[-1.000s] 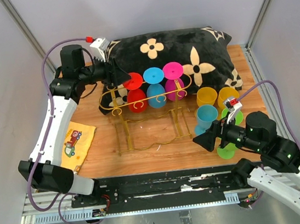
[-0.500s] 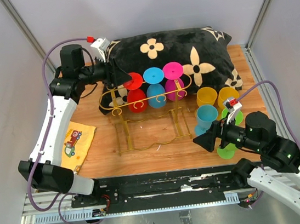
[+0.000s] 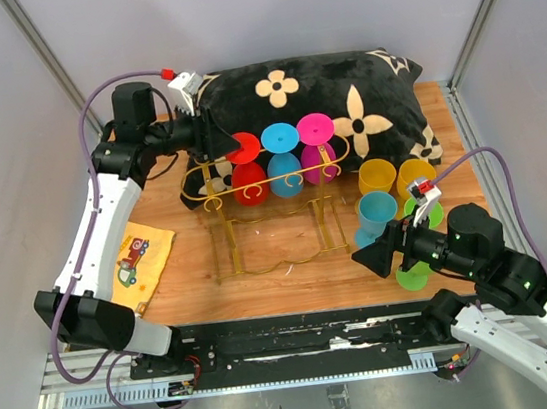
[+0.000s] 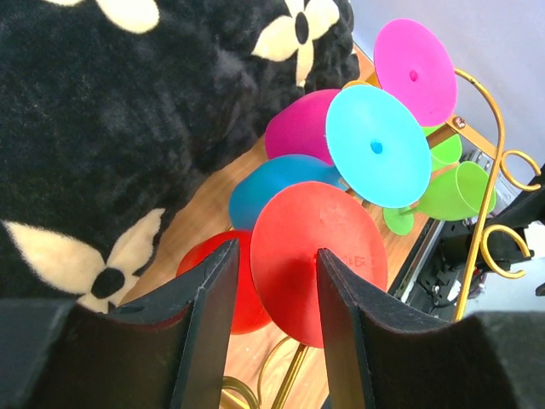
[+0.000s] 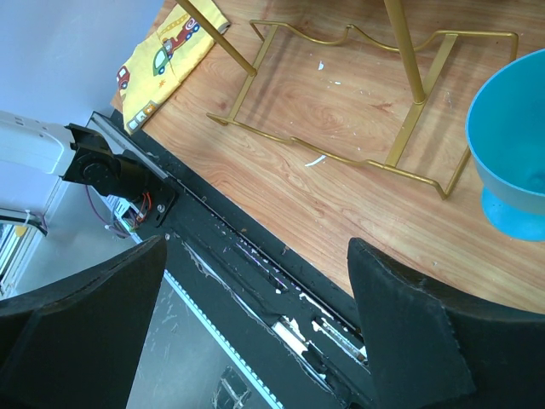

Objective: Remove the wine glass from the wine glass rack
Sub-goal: Pick up the wine glass from the wine rack.

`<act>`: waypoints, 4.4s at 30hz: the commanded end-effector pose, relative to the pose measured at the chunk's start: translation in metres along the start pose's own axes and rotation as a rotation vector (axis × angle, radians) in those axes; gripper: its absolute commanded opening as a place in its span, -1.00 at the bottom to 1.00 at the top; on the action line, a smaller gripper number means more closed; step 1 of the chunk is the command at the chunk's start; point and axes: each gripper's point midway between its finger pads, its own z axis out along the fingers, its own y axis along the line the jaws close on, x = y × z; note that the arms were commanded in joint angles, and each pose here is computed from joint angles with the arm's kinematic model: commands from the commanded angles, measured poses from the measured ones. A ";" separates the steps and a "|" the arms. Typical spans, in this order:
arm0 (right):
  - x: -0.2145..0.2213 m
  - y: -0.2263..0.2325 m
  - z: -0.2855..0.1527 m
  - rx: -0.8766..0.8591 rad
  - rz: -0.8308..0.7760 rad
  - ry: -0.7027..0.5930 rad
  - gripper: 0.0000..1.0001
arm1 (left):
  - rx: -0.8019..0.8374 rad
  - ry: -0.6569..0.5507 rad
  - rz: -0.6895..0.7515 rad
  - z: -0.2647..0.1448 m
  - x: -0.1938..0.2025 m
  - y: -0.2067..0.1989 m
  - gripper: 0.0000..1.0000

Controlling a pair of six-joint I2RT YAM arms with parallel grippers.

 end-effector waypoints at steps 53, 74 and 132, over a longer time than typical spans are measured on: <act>0.006 -0.012 -0.005 0.061 0.015 -0.001 0.76 | 0.050 -0.080 -0.146 -0.007 -0.022 -0.021 -0.99; 0.011 -0.020 -0.007 0.101 0.017 0.009 0.76 | 0.075 -0.125 -0.229 -0.011 -0.035 -0.030 -0.99; 0.006 -0.020 -0.010 0.112 0.021 -0.008 0.75 | -0.466 -0.562 -0.074 -0.113 -0.099 0.006 -0.99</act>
